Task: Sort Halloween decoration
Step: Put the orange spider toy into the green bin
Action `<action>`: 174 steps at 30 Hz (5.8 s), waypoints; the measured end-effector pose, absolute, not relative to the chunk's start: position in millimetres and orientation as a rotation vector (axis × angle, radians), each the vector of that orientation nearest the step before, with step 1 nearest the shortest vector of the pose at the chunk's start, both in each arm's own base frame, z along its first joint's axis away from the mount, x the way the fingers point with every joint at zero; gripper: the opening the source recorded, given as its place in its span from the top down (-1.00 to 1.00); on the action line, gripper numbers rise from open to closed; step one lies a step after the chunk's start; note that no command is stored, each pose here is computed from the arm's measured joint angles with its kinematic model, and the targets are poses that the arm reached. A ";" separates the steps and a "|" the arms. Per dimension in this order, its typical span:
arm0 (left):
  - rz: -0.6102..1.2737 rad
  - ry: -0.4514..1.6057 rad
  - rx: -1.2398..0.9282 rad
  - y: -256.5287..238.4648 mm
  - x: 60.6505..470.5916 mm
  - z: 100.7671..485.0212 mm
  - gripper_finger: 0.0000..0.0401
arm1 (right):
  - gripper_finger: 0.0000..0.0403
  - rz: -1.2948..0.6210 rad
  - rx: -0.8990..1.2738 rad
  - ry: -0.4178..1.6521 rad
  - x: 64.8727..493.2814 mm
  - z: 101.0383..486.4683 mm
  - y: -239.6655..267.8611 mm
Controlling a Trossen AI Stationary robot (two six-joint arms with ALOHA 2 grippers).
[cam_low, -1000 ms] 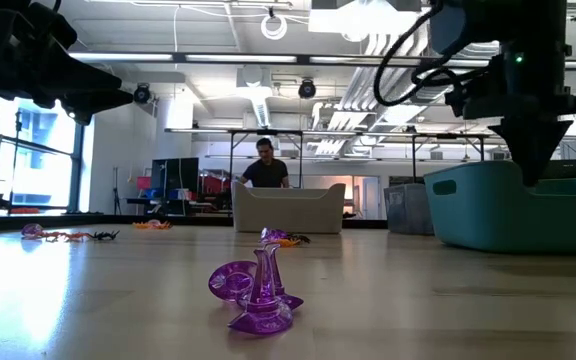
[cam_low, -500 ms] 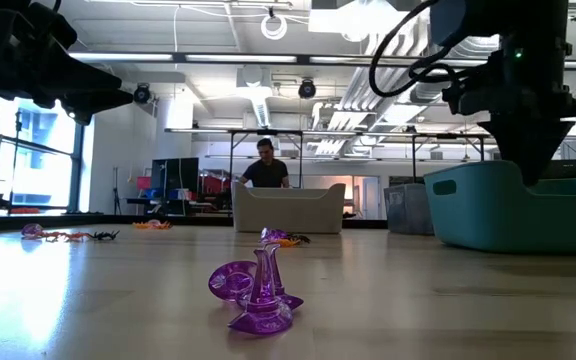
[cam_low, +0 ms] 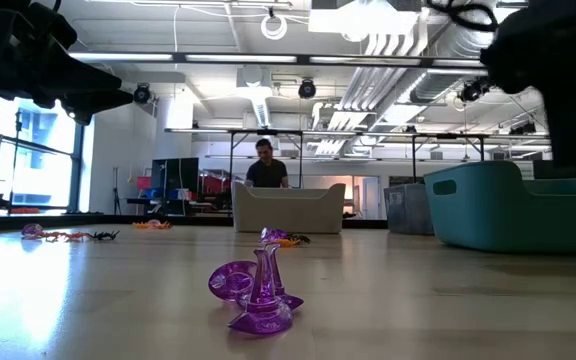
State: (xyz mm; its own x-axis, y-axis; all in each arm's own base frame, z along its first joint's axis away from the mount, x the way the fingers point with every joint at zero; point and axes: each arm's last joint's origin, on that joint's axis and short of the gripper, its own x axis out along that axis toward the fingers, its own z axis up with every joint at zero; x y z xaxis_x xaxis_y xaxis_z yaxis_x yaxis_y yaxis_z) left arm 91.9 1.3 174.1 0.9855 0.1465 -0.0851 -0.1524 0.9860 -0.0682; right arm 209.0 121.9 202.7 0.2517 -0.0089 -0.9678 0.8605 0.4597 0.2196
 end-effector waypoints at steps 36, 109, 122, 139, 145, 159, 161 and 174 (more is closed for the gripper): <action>0.150 0.080 -0.075 1.3 91.9 174.1 0.07 | 0.29 -0.737 0.924 1.307 256.5 133.4 225.8; 0.150 0.081 -0.075 1.3 91.9 173.9 0.07 | 0.56 -0.901 0.608 1.395 229.3 287.2 59.8; 0.150 0.080 -0.075 1.3 91.9 174.0 0.07 | 0.06 -0.880 0.622 1.386 231.7 284.2 60.7; 0.150 0.081 -0.075 1.3 91.9 174.0 0.07 | 0.16 -0.820 0.915 1.299 208.5 311.7 106.4; 0.150 0.080 -0.075 1.3 91.9 174.1 0.07 | 0.18 -0.813 1.052 1.278 195.8 308.8 149.2; 0.150 0.080 -0.075 1.3 91.9 174.0 0.07 | 0.18 -0.872 1.218 1.290 166.4 278.8 235.9; 0.150 0.080 -0.075 1.3 91.9 174.1 0.07 | 0.18 -0.895 1.187 1.301 168.5 268.4 243.1; 0.150 0.080 -0.075 1.3 91.9 174.1 0.07 | 0.18 -1.069 0.971 1.359 182.7 208.5 264.2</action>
